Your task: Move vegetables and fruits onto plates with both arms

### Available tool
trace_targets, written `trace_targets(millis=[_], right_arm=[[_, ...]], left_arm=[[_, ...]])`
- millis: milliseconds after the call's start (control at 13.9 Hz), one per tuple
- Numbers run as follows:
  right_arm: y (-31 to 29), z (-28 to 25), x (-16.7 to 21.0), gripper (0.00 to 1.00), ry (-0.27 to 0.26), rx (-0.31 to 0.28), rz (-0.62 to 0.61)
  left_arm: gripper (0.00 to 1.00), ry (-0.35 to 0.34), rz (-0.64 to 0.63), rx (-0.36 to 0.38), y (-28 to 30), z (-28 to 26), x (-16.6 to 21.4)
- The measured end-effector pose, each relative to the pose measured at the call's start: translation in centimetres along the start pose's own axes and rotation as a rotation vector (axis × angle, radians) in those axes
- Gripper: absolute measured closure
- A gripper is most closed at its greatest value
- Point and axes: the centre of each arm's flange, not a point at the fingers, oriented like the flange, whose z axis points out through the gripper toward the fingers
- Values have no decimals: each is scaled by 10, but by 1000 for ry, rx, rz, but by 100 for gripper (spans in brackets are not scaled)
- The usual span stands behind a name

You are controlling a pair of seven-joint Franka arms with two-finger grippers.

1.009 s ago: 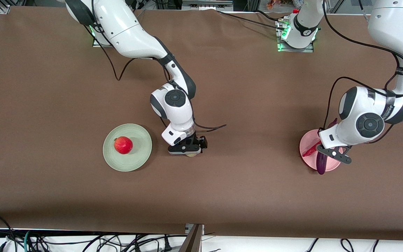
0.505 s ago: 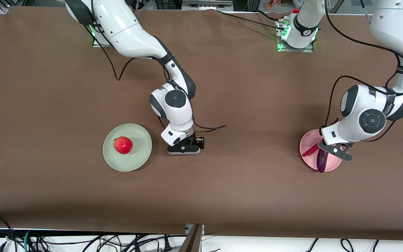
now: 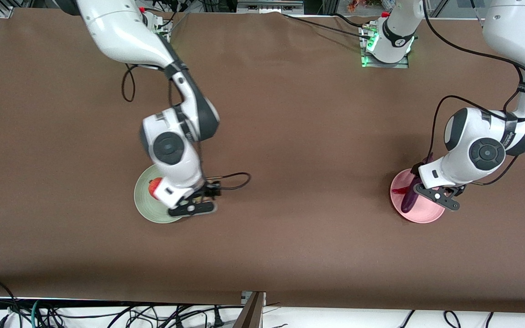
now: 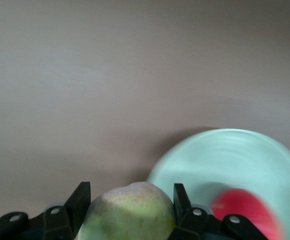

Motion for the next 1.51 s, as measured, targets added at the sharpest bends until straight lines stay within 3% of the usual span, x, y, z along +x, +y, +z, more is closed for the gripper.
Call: trace_targets(millis=[144,432,577,649,793,937,1153,1297,1514], right_arm=[[39,22,-4,28,-40,-8,-2],[47,92,-32,28,-1,0,2],[49,92,-32,26,14,2,4],[51,91,-31,23,15,2,7],[56,80,-28,4,1,-1,14],[58,48,-23,1,-30,-4,19],[61,-27,-21,1,-60,-2,24],[67,-87,-32,1,-92,-1,28],[79,-184,-63,0,-124,7,33]], left_arm=[[0,-23,-17,-31,20,-39,9],[0,-74,-140,-64,53,-115,21],[0,-103,-232,-70,74,-154,24],[0,-109,-276,-65,85,-175,24],[0,-99,-341,-47,93,-218,17],[0,-34,-394,-27,88,-270,2],[0,41,-527,-67,66,-327,-46],[0,52,-582,-72,53,-334,-73],[0,48,-587,-78,56,-317,-73]])
